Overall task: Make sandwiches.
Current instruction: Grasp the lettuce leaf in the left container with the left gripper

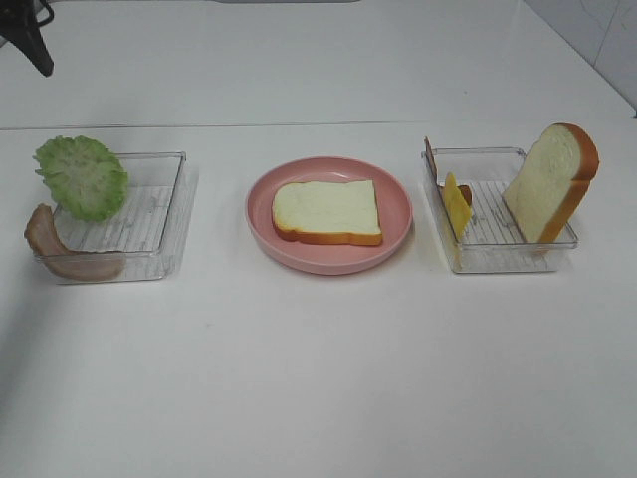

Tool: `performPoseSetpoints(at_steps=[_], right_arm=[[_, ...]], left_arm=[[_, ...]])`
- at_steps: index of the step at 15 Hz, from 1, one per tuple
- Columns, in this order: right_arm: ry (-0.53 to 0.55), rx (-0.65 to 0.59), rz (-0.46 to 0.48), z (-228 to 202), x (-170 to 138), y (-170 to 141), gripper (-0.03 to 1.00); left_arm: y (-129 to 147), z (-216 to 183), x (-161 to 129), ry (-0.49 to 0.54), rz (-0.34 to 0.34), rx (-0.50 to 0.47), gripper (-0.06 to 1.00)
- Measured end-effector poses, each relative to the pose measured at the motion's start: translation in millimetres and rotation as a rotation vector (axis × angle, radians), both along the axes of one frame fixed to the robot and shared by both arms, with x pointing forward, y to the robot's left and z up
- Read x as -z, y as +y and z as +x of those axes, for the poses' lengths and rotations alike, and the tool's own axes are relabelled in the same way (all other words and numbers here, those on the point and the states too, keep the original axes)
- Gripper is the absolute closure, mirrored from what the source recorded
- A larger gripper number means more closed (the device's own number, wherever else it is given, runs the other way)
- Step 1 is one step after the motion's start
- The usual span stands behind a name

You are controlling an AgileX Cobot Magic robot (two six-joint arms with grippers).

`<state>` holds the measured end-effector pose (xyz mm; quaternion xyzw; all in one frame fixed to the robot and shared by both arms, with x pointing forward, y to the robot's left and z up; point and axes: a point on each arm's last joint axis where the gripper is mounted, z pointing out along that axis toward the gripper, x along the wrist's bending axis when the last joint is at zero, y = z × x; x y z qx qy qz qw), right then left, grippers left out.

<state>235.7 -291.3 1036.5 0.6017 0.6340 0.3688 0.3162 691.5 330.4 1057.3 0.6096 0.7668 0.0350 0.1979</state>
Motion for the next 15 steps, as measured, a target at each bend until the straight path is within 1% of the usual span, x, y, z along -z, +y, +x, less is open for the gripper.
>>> performPoseSetpoints(at_steps=[1, 2, 3, 6, 7, 10, 12, 15], right_arm=[[0.0, 0.0, 0.0, 0, 0, 0, 0.1], [0.0, 0.0, 0.0, 0, 0, 0, 0.1], [0.0, 0.0, 0.0, 0, 0, 0, 0.1], [0.0, 0.0, 0.0, 0, 0, 0, 0.1], [0.0, 0.0, 0.0, 0, 0, 0, 0.1], [0.0, 0.0, 0.0, 0, 0, 0, 0.1], [0.0, 0.0, 0.0, 0, 0, 0, 0.1], [0.0, 0.0, 0.0, 0, 0, 0, 0.1]], left_arm=[[0, 3, 10, 0.018, -0.008, 0.011, 0.03], [-1, 10, 30, 0.056, -0.016, 0.027, 0.03], [0, 14, 41, 0.07, -0.018, 0.032, 0.03], [1, 23, 63, 0.073, -0.018, 0.029, 0.03], [2, 28, 76, 0.074, -0.015, 0.028, 0.03], [3, 36, 91, 0.042, -0.004, 0.028, 0.03], [3, 39, 105, 0.055, -0.008, 0.022, 0.04], [2, 42, 115, 0.057, -0.026, 0.02, 0.04]])
